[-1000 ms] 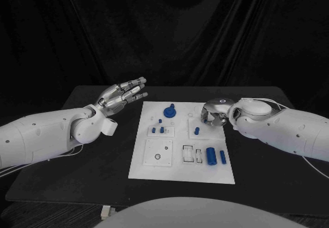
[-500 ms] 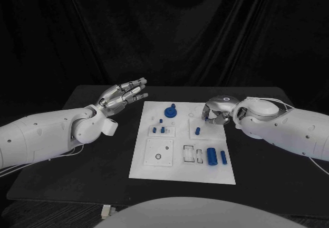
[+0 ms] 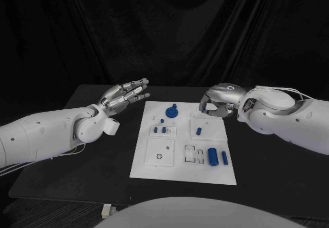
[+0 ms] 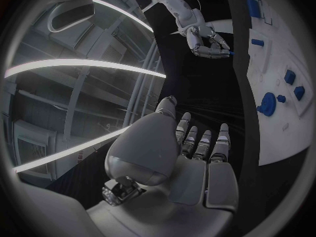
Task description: Assemble the parts on the task board
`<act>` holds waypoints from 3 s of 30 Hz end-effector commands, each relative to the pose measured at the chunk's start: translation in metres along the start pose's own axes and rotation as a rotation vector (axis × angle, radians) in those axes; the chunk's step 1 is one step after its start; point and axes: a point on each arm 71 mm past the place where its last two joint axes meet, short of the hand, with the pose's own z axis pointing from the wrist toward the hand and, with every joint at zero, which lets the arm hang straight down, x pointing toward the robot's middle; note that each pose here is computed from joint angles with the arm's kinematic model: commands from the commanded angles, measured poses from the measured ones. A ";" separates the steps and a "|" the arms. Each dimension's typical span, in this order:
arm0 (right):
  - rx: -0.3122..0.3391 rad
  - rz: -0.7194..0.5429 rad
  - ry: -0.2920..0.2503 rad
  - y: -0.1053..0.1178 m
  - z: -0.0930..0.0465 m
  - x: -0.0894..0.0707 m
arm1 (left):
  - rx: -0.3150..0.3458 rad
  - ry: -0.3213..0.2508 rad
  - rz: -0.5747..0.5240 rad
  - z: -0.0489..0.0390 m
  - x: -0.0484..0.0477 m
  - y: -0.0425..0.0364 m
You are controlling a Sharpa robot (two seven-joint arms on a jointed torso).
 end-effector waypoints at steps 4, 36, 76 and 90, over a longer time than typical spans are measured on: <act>-0.044 0.018 0.034 0.037 0.001 -0.004 | 0.016 0.007 -0.014 0.0010 0.0022 -0.0002; -0.209 0.014 0.143 0.116 0.049 0.065 | 0.056 0.019 -0.026 0.0025 0.0090 -0.0006; -0.218 0.045 0.177 0.130 0.058 0.091 | 0.011 0.031 -0.040 0.0016 0.0078 0.0074; -0.211 0.049 0.193 0.131 0.059 0.097 | 0.007 0.033 -0.043 0.0017 0.0081 0.0090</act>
